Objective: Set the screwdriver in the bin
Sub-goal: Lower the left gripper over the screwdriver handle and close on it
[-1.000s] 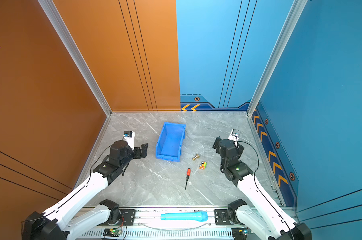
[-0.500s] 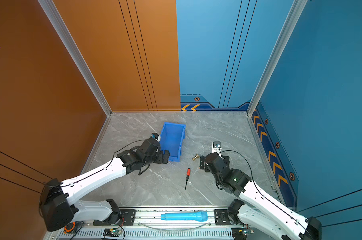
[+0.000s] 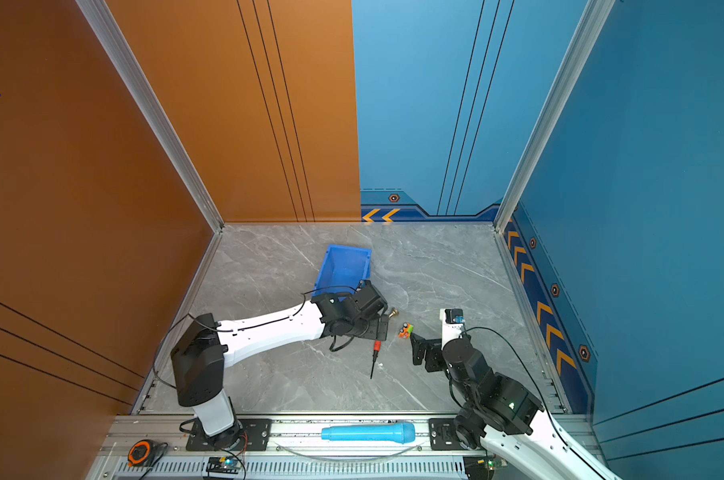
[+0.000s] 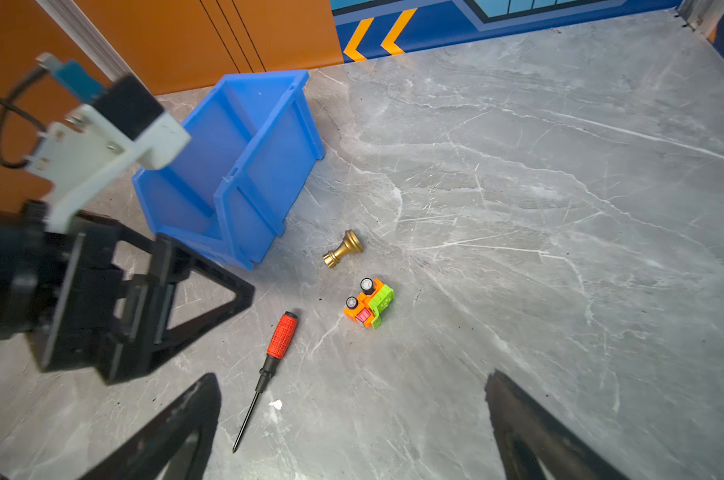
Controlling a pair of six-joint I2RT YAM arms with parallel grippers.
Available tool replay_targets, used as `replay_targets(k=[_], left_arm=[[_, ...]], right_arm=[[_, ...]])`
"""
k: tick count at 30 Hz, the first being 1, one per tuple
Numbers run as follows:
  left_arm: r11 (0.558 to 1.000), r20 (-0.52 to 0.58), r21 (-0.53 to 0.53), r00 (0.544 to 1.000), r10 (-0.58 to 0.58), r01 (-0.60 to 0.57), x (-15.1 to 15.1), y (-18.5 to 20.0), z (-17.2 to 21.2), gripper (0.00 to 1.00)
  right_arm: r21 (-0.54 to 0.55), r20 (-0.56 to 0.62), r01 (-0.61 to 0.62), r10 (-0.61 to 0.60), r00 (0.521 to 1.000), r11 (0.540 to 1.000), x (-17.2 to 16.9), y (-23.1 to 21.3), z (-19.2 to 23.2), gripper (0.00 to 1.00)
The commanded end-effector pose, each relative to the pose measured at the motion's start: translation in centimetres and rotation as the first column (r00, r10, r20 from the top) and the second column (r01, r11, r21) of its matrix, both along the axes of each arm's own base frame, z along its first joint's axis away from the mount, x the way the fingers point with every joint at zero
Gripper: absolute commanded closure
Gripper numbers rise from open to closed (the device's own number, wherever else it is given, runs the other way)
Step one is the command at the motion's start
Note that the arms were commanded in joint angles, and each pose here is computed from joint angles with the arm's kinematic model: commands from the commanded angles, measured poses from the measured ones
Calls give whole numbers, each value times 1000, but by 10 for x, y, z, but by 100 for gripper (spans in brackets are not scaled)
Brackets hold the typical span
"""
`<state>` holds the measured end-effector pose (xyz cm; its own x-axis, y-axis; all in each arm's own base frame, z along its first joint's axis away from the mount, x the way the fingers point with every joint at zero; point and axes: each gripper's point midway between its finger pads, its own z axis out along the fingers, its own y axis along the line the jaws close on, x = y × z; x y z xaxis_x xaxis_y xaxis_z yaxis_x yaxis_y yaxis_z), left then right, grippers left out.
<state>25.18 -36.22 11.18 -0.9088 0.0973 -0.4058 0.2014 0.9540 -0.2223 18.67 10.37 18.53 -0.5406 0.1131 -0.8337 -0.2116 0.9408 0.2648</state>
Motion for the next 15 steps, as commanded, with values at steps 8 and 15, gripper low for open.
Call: replay_targets(k=[8, 15], left_arm=[[998, -163, 63, 987, 10, 0, -10, -14, -49, 10], [994, -190, 112, 982, 25, -3, -13, -11, -73, 25]], right_arm=[[-47, -125, -83, 76, 989, 995, -8, 19, -28, 0], [2, -83, -66, 66, 994, 998, -18, 13, -24, 0]])
